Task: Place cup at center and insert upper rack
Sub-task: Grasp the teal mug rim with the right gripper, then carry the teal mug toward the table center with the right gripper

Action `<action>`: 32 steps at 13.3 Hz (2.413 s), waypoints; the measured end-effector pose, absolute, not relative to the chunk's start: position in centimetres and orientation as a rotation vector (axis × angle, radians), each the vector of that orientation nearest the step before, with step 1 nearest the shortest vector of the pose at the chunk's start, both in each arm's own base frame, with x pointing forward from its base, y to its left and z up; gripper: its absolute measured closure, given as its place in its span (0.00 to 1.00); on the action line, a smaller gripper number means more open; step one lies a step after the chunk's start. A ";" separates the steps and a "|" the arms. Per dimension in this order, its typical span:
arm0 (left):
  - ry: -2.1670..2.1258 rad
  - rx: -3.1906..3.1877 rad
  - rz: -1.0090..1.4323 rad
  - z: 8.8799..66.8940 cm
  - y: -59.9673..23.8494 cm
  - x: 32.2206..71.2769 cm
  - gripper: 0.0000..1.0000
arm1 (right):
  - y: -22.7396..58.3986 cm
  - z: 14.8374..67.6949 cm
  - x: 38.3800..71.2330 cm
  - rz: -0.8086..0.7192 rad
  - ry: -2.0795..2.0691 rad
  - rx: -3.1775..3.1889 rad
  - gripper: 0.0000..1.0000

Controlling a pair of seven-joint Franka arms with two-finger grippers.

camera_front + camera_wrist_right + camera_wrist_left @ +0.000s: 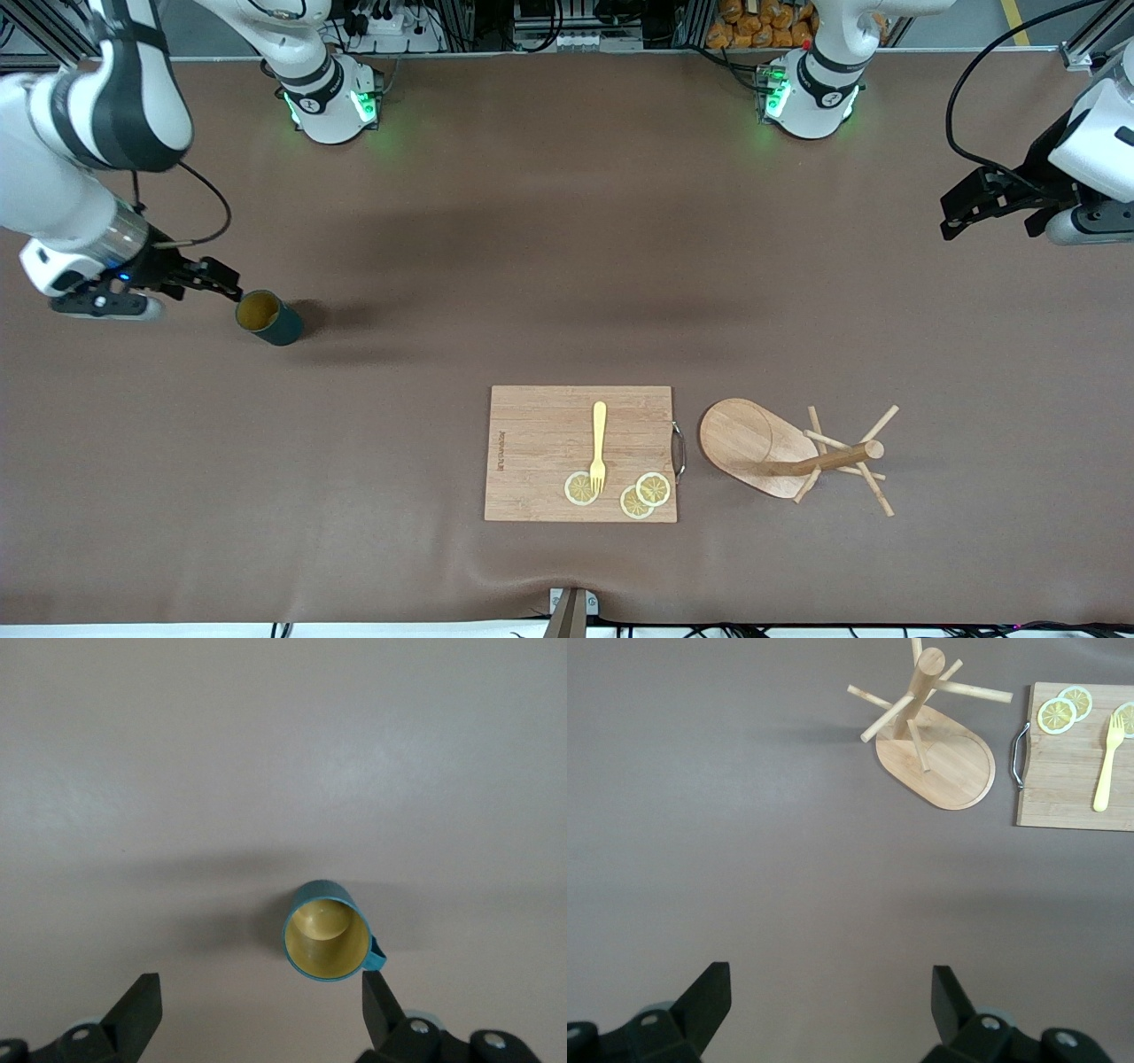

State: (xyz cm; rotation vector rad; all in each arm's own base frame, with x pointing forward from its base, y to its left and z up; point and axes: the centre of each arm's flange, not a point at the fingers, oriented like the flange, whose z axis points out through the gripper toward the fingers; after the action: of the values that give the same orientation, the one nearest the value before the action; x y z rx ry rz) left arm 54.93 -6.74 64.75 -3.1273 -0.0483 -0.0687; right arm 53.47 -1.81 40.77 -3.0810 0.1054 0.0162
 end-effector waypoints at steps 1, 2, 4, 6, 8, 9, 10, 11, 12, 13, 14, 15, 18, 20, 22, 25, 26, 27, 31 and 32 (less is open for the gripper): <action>-0.049 -3.127 -0.069 64.7 -6.7 54.9 0.00 | -1.9 39.0 53.6 0.056 0.114 -3.074 0.00; -0.050 -3.127 -0.069 64.7 -6.7 54.9 0.00 | -1.9 37.4 53.8 0.094 0.135 -3.065 0.00; -0.052 -3.127 -0.068 64.7 -6.6 54.9 0.00 | -1.9 34.4 54.1 0.153 0.201 -3.049 0.00; -0.056 -3.127 -0.067 64.7 -6.5 55.0 0.00 | -1.8 31.5 54.2 0.179 0.269 -3.036 0.00; -0.056 -3.127 -0.064 64.6 -6.5 55.0 0.00 | -1.4 28.7 53.7 0.202 0.306 -3.027 0.00; -0.056 -3.127 -0.061 64.5 -6.5 55.0 0.00 | -1.2 27.6 53.4 0.218 0.316 -3.024 0.00; -0.056 -3.126 -0.059 64.4 -6.5 55.0 0.00 | -1.2 26.8 53.1 0.237 0.322 -3.021 0.00; -0.056 -3.126 -0.057 64.4 -6.5 55.0 0.00 | -1.2 26.4 52.9 0.249 0.329 -3.019 0.00; -0.057 -3.126 -0.055 64.3 -6.5 55.1 0.00 | -1.2 26.1 52.9 0.255 0.337 -3.017 0.00; -0.059 -3.126 -0.054 64.3 -6.4 55.1 0.00 | -1.3 25.9 52.9 0.252 0.345 -3.016 0.00; -0.063 -3.126 -0.053 64.2 -6.3 55.1 0.00 | -1.5 25.6 52.9 0.245 0.352 -3.015 0.00; -0.067 -3.125 -0.053 64.2 -6.1 55.1 0.00 | -1.6 25.2 53.0 0.238 0.358 -3.013 0.02; -0.070 -3.125 -0.053 64.2 -6.0 55.1 0.00 | -2.2 24.2 53.1 0.225 0.378 -3.007 0.26; -0.070 -3.125 -0.053 64.2 -6.0 55.1 0.00 | -2.6 24.1 53.1 0.222 0.391 -3.005 0.48; -0.071 -3.125 -0.053 64.2 -6.0 55.1 0.00 | -2.9 24.2 53.1 0.218 0.398 -3.004 0.70; -0.071 -3.125 -0.050 64.1 -6.0 55.2 0.00 | -3.3 24.7 53.2 0.206 0.413 -3.008 0.95; -0.071 -3.125 -0.050 64.0 -6.1 55.3 0.00 | -3.4 25.0 53.3 0.198 0.415 -3.008 0.95; -0.071 -3.125 -0.049 63.9 -6.1 55.4 0.00 | -3.3 25.1 53.4 0.194 0.418 -3.007 0.95; -0.070 -3.124 -0.047 63.8 -6.1 55.4 0.00 | 0.1 26.6 54.1 0.244 0.519 -2.991 0.95; -0.070 -3.124 -0.044 63.7 -6.1 55.4 0.00 | 2.2 27.4 54.2 0.253 0.548 -2.986 0.95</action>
State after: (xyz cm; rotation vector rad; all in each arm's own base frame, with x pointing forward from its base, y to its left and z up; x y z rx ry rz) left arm 55.38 -6.12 63.73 -3.1242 -0.0699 -0.0438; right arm 54.23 2.22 27.39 -2.9859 0.5483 0.2531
